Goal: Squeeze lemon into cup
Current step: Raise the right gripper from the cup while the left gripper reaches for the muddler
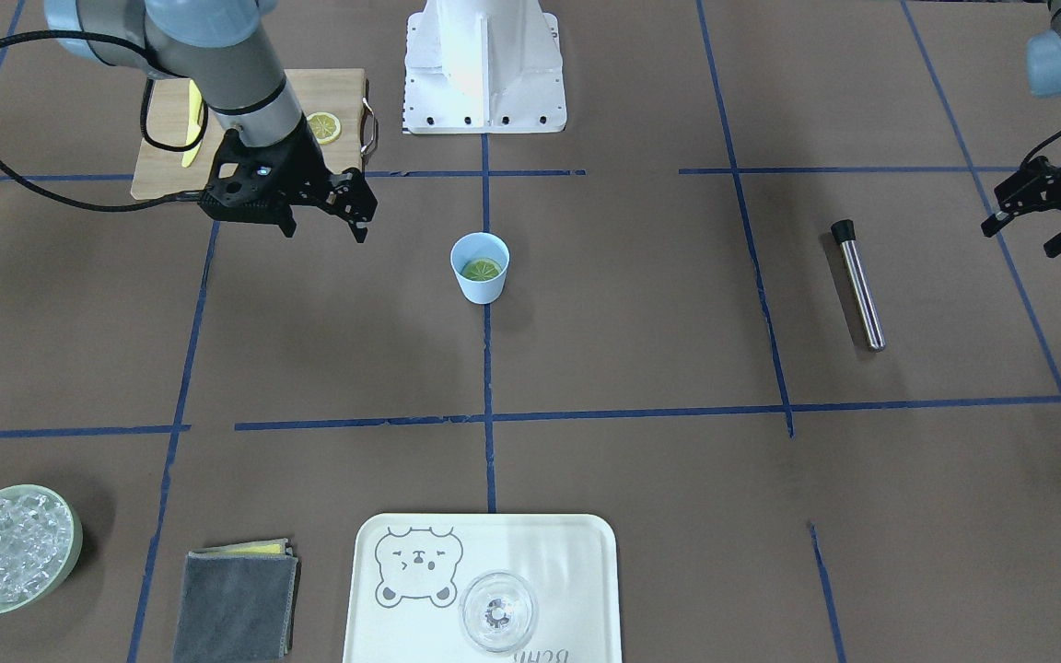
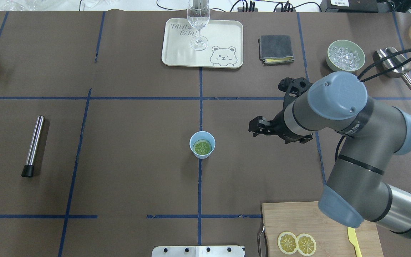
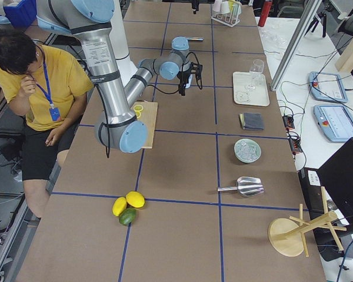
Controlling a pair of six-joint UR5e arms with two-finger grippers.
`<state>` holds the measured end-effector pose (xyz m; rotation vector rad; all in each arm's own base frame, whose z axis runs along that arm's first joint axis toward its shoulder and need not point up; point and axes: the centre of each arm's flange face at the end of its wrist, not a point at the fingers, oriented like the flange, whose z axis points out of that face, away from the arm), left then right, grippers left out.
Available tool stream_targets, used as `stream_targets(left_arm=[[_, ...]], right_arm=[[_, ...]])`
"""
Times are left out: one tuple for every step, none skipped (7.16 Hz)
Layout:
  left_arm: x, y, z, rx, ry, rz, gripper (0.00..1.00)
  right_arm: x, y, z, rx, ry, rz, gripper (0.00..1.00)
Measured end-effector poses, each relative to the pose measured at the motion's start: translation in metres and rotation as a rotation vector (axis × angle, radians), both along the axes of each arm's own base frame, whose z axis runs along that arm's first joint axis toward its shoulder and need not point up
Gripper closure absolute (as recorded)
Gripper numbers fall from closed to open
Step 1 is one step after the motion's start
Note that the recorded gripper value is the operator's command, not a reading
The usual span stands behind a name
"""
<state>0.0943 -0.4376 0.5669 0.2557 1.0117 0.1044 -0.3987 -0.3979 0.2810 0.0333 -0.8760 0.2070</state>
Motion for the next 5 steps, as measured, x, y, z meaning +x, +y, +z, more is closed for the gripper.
stream_targets(left_arm=[[0.026, -0.003, -0.004, -0.049, 0.002, -0.039, 0.06], [0.054, -0.008, -0.004, -0.080, -0.029, -0.085, 0.11], [0.082, -0.017, 0.000, -0.090, -0.063, -0.104, 0.13], [0.108, -0.032, -0.001, -0.104, -0.086, -0.102, 0.13], [0.131, -0.044, -0.003, -0.128, -0.111, -0.089, 0.15]], right_arm=[[0.020, -0.004, 0.023, 0.031, 0.034, -0.035, 0.00], [0.035, -0.008, 0.042, 0.052, 0.060, -0.060, 0.00], [0.047, -0.008, 0.059, 0.066, 0.069, -0.072, 0.00], [0.057, -0.004, 0.074, 0.079, 0.056, -0.079, 0.00], [0.063, 0.000, 0.083, 0.089, 0.040, -0.084, 0.00]])
